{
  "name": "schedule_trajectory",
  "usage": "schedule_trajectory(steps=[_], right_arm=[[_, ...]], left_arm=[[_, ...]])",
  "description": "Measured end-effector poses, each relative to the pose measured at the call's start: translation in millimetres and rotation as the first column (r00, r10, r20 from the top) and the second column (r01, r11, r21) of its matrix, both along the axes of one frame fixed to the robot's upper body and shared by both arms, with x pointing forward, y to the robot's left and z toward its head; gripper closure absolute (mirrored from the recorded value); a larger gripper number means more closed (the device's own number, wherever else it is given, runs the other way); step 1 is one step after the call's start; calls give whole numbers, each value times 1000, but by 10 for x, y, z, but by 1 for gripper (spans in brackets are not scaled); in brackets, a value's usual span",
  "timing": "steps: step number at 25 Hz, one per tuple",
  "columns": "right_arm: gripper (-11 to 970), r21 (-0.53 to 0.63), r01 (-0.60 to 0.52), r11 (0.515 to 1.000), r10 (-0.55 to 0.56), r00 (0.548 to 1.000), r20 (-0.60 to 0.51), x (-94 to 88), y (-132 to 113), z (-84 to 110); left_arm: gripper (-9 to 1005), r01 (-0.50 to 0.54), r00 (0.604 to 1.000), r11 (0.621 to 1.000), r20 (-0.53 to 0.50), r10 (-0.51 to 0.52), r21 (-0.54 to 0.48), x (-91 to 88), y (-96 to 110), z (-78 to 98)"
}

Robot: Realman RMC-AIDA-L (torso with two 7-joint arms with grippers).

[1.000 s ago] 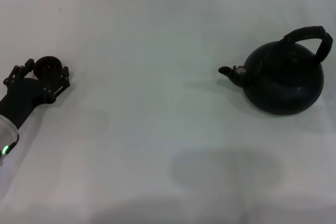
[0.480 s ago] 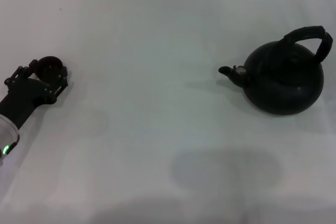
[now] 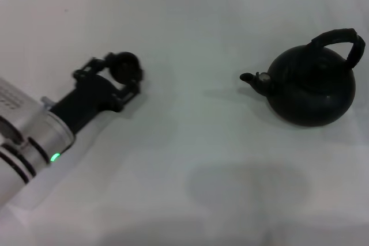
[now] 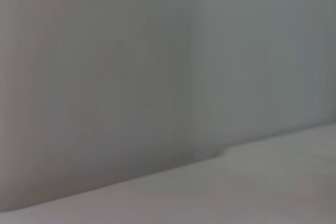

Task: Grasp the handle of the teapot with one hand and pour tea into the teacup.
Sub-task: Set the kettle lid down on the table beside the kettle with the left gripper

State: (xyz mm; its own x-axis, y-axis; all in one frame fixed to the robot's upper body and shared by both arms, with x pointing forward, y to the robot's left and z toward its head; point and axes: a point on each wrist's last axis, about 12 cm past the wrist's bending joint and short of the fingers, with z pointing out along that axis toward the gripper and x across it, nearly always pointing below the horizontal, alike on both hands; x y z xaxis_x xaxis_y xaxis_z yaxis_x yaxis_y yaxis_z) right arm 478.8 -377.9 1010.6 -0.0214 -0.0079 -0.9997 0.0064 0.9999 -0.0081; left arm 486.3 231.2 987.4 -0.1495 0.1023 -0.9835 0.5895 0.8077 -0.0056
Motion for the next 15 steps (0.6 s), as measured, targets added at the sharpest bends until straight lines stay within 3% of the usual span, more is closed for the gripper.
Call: schedule_trajectory(steps=[6, 15], right_arm=[[90, 1, -4, 1000, 4, 1000, 0, 9, 15, 0], [90, 0, -10, 1000, 10, 1000, 7, 18, 23, 10]], left_arm=[[271, 253, 967, 964, 8, -254, 81, -112, -291, -17], [247, 288, 957, 952, -14, -288, 101, -216, -296, -75]])
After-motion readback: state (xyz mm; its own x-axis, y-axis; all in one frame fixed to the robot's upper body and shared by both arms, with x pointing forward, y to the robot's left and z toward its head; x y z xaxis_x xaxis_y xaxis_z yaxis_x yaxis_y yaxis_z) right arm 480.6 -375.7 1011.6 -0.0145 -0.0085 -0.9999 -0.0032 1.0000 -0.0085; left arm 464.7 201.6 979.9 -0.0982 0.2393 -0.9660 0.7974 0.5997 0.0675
